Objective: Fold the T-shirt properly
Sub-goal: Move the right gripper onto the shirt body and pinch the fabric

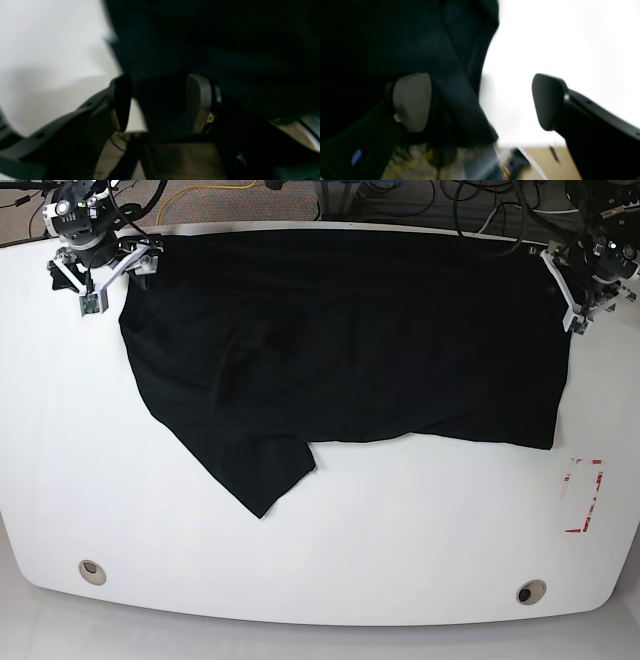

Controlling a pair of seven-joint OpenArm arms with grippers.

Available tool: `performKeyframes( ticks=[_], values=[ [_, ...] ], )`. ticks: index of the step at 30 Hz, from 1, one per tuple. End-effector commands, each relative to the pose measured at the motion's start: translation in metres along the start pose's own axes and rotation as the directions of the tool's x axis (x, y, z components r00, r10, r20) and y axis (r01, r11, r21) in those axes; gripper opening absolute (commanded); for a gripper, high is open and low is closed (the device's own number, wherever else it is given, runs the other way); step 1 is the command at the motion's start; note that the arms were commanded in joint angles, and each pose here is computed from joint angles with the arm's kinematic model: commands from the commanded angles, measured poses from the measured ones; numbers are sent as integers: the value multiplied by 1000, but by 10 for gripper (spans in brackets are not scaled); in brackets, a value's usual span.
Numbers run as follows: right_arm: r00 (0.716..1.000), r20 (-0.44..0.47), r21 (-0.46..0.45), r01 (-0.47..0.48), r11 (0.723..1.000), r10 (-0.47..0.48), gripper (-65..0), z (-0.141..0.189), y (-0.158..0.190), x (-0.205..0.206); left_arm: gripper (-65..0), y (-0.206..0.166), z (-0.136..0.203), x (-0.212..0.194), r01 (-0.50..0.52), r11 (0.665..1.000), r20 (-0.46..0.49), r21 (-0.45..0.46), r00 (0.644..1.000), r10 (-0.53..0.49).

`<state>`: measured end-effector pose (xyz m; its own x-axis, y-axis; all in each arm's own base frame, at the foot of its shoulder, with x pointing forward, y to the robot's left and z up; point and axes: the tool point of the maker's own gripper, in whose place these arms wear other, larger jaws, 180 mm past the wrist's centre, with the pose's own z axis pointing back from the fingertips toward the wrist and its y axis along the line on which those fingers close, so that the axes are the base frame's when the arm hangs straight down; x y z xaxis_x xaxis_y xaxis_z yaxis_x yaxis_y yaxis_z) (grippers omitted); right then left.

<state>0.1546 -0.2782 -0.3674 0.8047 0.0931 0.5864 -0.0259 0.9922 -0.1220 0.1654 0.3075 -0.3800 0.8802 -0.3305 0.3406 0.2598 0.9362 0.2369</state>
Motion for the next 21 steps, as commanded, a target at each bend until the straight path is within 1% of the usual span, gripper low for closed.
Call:
performKeyframes(
  ticks=[1, 4, 7, 10, 12, 15, 16, 18, 19, 21],
  values=[
    [997, 83, 12, -10, 1000, 9, -38, 5, -3, 23, -324, 11, 12, 17, 24, 999, 32, 45, 999, -26],
    [988, 150, 57, -29, 998, 20, -38, 2, 4, 47, -324, 15, 15, 25, 26, 998, 39, 63, 999, -29],
    [979, 198, 134, -69, 989, 42, -38, -3, 25, 66, -324, 19, 16, 31, 26, 997, 49, 72, 998, -29],
    [967, 247, 199, -120, 973, 69, -38, -6, 47, 85, -324, 21, 17, 35, 26, 997, 57, 77, 998, -30],
    [954, 287, 241, -160, 957, 87, -38, -8, 64, 101, -324, 22, 18, 38, 24, 996, 67, 80, 997, -29],
    [942, 316, 298, -213, 930, 115, -38, -11, 91, 113, -324, 23, 18, 41, 22, 996, 76, 83, 997, -28],
    [936, 328, 332, -244, 911, 132, -38, -12, 107, 117, -324, 23, 18, 41, 23, 996, 75, 85, 997, -29],
    [923, 354, 368, -285, 885, 150, -38, -12, 127, 126, -324, 24, 18, 41, 22, 996, 77, 87, 997, -28],
    [915, 367, 386, -314, 867, 168, -38, -12, 139, 130, -324, 25, 19, 42, 21, 996, 79, 88, 997, -28],
    [901, 379, 401, -366, 840, 212, -38, -12, 158, 133, -324, 25, 19, 42, 21, 996, 79, 88, 997, -28]
  ],
)
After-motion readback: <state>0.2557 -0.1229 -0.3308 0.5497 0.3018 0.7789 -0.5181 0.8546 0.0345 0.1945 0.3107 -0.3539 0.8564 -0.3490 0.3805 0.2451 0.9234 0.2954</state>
